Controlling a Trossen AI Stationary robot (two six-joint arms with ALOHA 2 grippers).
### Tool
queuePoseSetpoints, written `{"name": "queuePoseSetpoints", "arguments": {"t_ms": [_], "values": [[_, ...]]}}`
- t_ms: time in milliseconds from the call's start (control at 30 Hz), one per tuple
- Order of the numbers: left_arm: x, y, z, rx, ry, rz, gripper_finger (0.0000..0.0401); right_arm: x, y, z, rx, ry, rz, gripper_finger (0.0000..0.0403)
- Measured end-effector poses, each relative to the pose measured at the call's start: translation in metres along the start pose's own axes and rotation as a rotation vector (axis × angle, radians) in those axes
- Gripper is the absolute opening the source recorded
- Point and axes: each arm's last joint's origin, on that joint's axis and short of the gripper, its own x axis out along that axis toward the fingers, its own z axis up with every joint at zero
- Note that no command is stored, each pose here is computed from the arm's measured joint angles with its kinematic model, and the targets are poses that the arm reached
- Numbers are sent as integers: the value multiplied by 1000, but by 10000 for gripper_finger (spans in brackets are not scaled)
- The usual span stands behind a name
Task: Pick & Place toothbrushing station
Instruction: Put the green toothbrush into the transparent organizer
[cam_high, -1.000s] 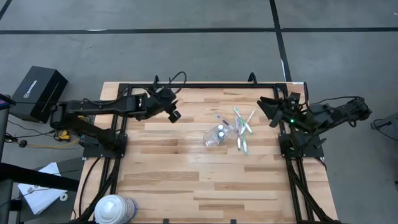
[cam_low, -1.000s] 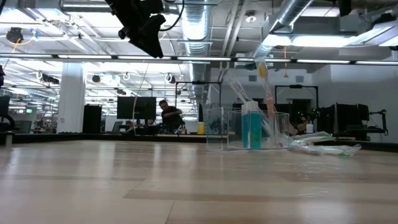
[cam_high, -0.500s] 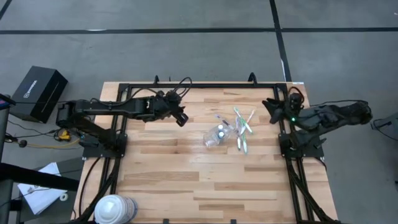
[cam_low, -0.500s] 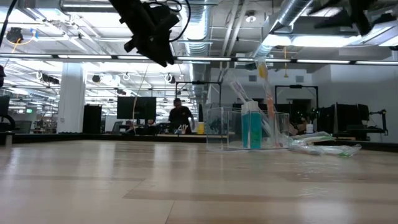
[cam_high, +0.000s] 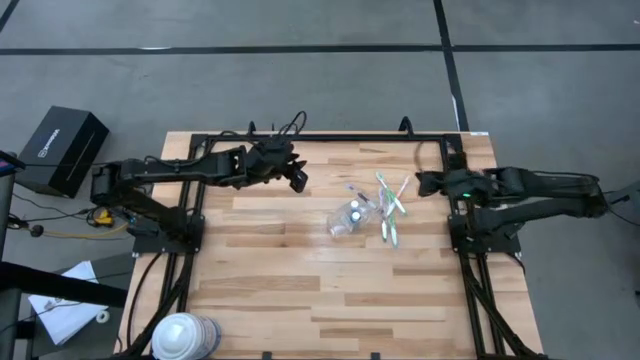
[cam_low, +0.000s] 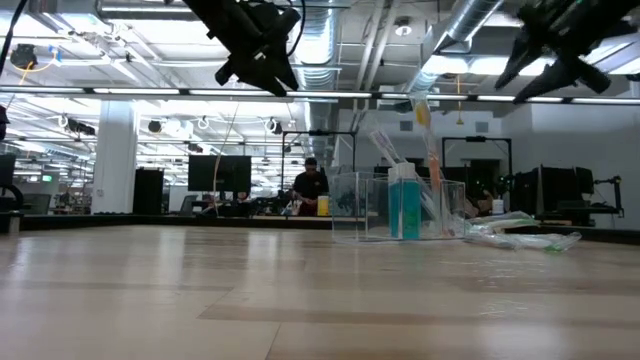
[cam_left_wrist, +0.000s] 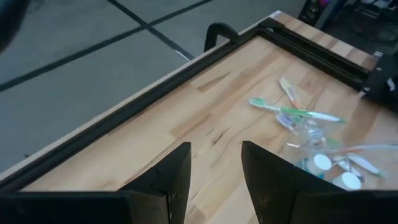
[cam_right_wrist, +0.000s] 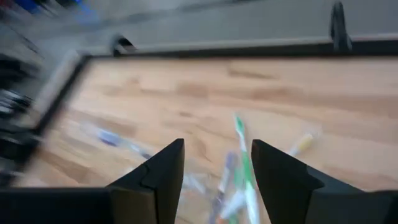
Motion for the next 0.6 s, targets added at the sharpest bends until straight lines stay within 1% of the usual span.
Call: {"name": "queuePoseSetpoints", "arguments": {"t_ms": [100,233,333,467,600], "values": [[2,3,3,-7,-3,-20,136,19,6,-2,-28,75,-77,176],[4,6,7,22,-19,-38,136,48,14,-3,-44,204,-110,178],[6,9,9,29,-23,-69,136,73,22,-2,-62,273,-94,184],[8,13,11,23,-13,-91,136,106,30,0,-69,309,-66,190],[8,13,11,37,-7,-107,136,133,34,9,-97,379,-74,190]]}}
